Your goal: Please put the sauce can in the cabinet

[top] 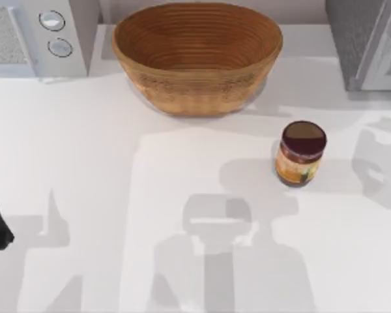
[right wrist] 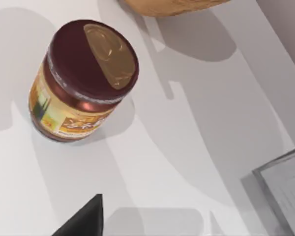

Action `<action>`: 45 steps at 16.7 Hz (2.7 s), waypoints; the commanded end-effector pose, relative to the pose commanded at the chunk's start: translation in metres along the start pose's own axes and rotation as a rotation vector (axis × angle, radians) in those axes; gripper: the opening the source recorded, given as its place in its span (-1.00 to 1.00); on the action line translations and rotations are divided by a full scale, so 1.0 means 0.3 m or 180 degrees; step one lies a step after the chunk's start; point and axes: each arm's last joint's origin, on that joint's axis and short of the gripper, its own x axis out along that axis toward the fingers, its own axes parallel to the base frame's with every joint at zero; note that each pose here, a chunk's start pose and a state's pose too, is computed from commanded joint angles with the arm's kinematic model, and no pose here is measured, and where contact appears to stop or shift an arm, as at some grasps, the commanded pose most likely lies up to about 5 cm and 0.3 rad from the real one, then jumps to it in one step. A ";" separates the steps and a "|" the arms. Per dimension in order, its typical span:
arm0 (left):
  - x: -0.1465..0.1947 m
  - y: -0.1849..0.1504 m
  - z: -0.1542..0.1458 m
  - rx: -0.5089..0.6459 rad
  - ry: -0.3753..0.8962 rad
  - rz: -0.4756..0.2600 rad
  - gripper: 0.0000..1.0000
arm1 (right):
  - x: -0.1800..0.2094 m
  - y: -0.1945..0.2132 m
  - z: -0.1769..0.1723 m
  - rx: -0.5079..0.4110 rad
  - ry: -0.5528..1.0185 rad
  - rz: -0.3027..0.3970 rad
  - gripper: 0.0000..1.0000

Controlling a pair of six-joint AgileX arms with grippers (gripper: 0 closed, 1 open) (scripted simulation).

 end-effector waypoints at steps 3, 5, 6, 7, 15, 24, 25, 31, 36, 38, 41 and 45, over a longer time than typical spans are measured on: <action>0.000 0.000 0.000 0.0000 0.0000 0.0000 1.00 | 0.122 -0.114 -0.083 -0.0106 -0.0351 0.0634 1.00; 0.000 0.000 0.000 0.0000 0.0000 0.0000 1.00 | 0.213 -0.161 -0.159 -0.0054 -0.0658 0.0984 1.00; 0.000 0.000 0.000 0.0000 0.0000 0.0000 1.00 | 0.260 -0.174 -0.201 0.0005 -0.0820 0.1129 1.00; 0.000 0.000 0.000 0.0000 0.0000 0.0000 1.00 | 0.306 -0.180 -0.244 0.0085 -0.0981 0.1255 1.00; 0.000 0.000 0.000 0.0000 0.0000 0.0000 1.00 | 0.604 -0.083 -0.465 0.0802 -0.1886 0.1798 1.00; 0.000 0.000 0.000 0.0000 0.0000 0.0000 1.00 | 0.750 0.010 -0.458 0.0793 -0.2148 0.2050 1.00; 0.000 0.000 0.000 0.0000 0.0000 0.0000 1.00 | 0.750 0.010 -0.458 0.0793 -0.2148 0.2050 1.00; 0.000 0.000 0.000 0.0000 0.0000 0.0000 1.00 | 0.744 0.004 -0.457 0.0781 -0.2144 0.2023 1.00; 0.000 0.000 0.000 0.0000 0.0000 0.0000 1.00 | 0.792 0.035 -0.455 0.0792 -0.2144 0.2048 1.00; 0.000 0.000 0.000 0.0000 0.0000 0.0000 1.00 | 0.818 0.050 -0.458 0.0789 -0.2146 0.2047 1.00; 0.000 0.000 0.000 0.0000 0.0000 0.0000 1.00 | 0.854 0.075 -0.459 0.0792 -0.2146 0.2050 1.00; 0.000 0.000 0.000 0.0000 0.0000 0.0000 1.00 | 0.883 0.098 -0.436 0.0786 -0.2147 0.2052 1.00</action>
